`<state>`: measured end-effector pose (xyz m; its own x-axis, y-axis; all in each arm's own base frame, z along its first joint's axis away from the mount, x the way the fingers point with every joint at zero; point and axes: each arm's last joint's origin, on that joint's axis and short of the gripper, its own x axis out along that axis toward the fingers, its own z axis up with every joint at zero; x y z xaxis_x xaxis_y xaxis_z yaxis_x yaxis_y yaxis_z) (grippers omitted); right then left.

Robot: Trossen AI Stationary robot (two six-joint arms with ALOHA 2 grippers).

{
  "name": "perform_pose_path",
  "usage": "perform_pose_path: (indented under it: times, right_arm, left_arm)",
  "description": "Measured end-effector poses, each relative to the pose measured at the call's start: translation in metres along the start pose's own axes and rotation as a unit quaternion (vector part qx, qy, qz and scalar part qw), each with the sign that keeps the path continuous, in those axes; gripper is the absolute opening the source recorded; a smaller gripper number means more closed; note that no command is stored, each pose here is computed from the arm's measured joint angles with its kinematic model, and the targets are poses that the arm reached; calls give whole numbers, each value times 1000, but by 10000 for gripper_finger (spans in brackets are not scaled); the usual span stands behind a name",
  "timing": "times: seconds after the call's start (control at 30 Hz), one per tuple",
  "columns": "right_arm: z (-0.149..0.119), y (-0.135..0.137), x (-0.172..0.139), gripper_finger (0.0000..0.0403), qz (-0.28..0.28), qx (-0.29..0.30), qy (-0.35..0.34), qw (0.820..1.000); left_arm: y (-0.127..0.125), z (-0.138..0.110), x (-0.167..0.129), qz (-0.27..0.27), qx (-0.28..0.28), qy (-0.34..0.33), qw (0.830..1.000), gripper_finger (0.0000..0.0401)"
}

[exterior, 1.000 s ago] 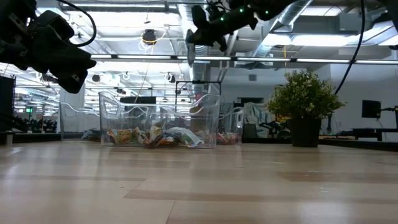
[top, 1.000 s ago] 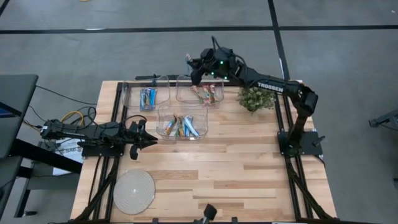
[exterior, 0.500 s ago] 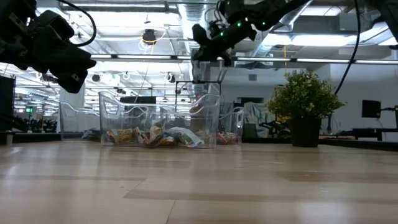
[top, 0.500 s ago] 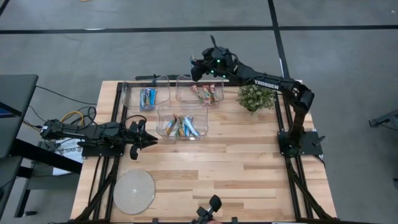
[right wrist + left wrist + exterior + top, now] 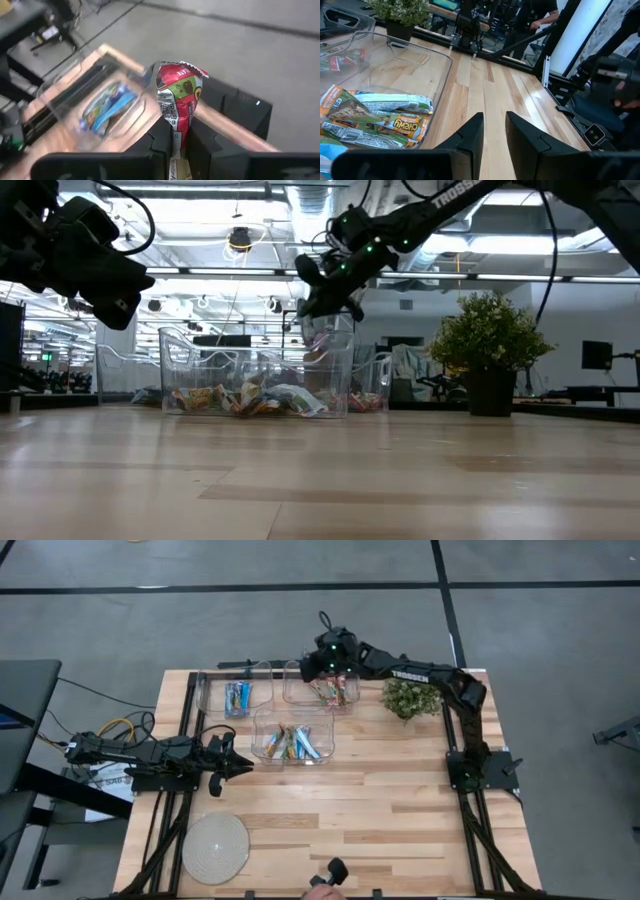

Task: Pick and place Granola Bars by type
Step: Put the red granola bar into the top right transparent bin

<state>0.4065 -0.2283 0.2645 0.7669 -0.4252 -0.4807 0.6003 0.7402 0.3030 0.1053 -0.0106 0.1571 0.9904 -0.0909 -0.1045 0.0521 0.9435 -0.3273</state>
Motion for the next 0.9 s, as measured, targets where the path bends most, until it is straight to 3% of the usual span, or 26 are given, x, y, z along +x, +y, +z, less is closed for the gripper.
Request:
perform_pose_path:
  times: [0.17,0.6,0.9]
  right_arm:
    - [-6,6,4,34,14,-6,25,1000]
    - [-20,4,2,35,-12,-27,88,996]
    - [-41,6,23,35,-12,-11,115,993]
  left_arm:
    - [0,0,0,-1,0,0,1000,73]
    - [0,0,0,0,0,0,1000,73]
    - [0,0,0,-1,0,0,1000,73]
